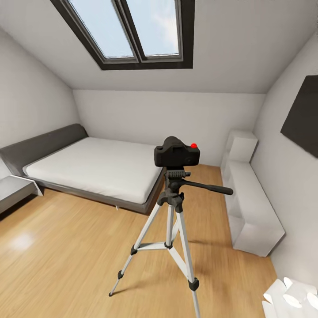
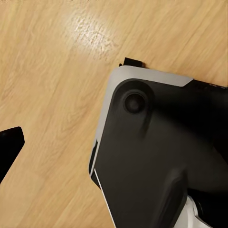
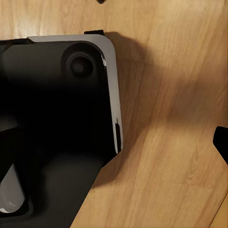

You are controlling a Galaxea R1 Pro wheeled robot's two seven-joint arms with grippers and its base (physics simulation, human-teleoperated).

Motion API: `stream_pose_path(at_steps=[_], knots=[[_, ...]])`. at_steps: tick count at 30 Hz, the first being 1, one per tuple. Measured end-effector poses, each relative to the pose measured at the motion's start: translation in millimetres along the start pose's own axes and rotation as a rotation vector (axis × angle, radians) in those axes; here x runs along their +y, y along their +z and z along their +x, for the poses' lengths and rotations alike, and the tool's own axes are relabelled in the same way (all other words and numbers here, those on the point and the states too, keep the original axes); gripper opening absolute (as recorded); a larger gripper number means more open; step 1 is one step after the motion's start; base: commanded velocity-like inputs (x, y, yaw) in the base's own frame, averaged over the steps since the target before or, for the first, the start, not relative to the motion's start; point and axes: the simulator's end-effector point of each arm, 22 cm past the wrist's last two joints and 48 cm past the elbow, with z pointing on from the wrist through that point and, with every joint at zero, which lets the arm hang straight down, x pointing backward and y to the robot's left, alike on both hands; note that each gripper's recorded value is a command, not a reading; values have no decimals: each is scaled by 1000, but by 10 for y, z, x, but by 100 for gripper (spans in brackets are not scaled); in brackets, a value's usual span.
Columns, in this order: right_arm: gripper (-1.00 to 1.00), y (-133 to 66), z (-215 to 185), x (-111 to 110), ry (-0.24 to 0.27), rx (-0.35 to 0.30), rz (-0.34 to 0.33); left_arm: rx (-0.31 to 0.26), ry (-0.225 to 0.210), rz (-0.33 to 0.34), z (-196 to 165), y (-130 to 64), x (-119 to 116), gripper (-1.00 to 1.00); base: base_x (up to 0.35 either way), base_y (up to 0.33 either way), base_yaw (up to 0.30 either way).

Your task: Attach the digital camera to the camera tripod in the bedroom.

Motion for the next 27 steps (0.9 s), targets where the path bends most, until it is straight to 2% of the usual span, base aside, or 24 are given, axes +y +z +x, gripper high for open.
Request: stream_pose_path(at_steps=[27], knots=[[100, -8, -143, 14, 0, -37, -4, -36, -3, 9, -144, -30, -34, 100, 0, 0, 0]])
